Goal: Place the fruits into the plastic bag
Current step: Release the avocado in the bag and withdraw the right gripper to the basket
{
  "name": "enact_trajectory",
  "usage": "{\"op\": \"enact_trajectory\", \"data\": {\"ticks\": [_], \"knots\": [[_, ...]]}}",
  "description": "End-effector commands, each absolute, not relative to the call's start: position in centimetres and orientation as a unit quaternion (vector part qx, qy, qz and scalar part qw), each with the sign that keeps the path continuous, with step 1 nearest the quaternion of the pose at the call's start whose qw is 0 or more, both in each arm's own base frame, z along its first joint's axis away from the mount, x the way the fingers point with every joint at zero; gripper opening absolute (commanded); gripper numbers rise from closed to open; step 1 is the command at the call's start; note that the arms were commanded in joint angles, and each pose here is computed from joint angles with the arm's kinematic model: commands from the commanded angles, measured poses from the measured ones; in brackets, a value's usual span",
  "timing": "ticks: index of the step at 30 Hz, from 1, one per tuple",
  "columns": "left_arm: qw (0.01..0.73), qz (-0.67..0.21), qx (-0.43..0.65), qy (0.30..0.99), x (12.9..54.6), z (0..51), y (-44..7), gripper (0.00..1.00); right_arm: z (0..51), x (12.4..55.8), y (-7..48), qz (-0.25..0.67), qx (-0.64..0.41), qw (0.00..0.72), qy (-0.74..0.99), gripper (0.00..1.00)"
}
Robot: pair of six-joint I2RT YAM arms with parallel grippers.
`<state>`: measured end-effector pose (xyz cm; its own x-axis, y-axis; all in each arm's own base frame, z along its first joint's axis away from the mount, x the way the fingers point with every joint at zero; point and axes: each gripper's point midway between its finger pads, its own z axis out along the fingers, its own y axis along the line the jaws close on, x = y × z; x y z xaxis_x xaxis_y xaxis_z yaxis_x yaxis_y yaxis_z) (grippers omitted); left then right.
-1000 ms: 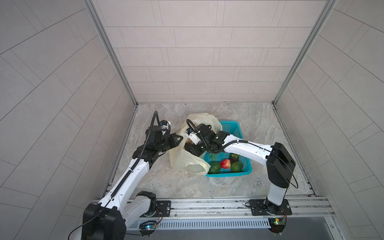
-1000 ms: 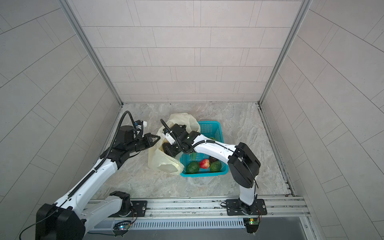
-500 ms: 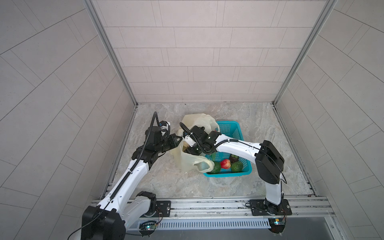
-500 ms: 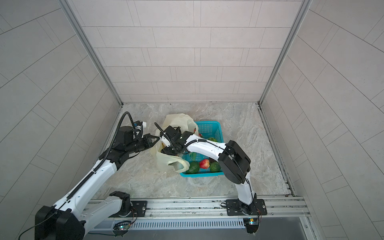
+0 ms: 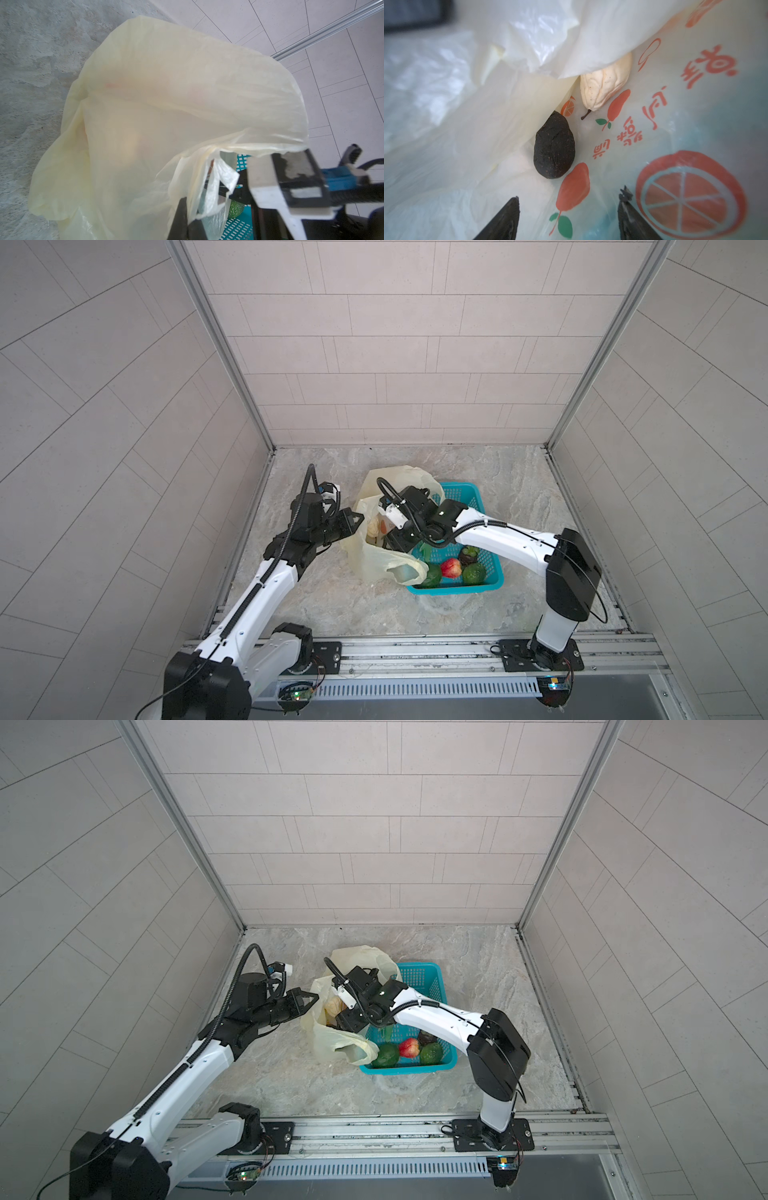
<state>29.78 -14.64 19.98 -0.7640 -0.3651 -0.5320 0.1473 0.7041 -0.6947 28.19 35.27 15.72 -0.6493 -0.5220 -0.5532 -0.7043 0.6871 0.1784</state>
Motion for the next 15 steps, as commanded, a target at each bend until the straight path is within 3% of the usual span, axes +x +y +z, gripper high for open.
{"op": "enact_trajectory", "data": {"ticks": [1, 9, 15], "knots": [[0.349, -0.388, -0.035, 0.852, 29.4, 20.5, -15.2, 0.00, 19.1, 27.8, 33.4, 0.190, -0.350, 0.275, 0.875, 0.71], [0.348, -0.385, -0.035, 0.854, 29.5, 20.0, -15.1, 0.00, 25.2, 30.1, 27.0, 0.145, -0.266, 0.407, 0.862, 0.72], [0.351, -0.381, -0.039, 0.855, 29.9, 20.0, -15.0, 0.00, 27.1, 31.3, 18.5, 0.086, -0.118, 0.479, 0.866, 0.72]]}}
